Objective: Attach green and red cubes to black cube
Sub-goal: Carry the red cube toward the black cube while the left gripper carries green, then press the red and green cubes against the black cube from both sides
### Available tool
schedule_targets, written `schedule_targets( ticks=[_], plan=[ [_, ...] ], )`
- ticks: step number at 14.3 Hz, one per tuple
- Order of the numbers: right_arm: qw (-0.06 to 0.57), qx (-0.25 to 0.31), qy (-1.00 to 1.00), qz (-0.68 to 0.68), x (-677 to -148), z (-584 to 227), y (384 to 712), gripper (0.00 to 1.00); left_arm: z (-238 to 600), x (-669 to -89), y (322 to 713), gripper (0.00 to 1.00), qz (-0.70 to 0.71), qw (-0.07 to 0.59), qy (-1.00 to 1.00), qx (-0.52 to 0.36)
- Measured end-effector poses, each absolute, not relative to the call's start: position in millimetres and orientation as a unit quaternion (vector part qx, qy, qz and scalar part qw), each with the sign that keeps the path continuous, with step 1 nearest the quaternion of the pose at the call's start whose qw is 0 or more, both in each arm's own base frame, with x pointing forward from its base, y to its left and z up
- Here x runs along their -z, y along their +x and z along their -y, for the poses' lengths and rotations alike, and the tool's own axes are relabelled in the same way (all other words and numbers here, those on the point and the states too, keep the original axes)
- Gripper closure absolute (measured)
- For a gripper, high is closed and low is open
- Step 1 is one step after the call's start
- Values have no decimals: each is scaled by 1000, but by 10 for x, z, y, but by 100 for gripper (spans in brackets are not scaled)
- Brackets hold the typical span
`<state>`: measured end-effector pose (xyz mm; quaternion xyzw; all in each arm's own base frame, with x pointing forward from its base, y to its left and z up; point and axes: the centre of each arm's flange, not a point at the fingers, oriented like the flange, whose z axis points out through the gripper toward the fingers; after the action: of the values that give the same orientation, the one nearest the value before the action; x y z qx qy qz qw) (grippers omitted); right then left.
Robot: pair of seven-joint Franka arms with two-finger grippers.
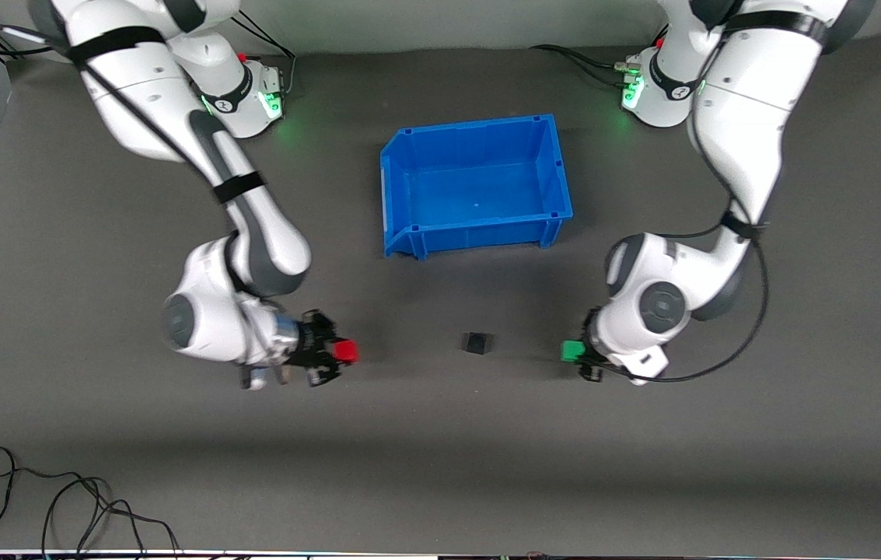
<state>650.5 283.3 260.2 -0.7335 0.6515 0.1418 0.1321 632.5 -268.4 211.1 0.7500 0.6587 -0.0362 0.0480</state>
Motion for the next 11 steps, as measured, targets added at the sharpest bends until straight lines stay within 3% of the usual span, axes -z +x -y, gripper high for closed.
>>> schedule_targets(
  ticks=[7,11],
  plan=[
    [139,-132,-670,-717,-2188,-3960,6145,60,3698,-1798,5941,63,-659,50,749,46],
    [143,-126,-640,-744,-1935,-4160,6035,60,3801,-1813,6044,63,-680,62,729,42]
  ],
)
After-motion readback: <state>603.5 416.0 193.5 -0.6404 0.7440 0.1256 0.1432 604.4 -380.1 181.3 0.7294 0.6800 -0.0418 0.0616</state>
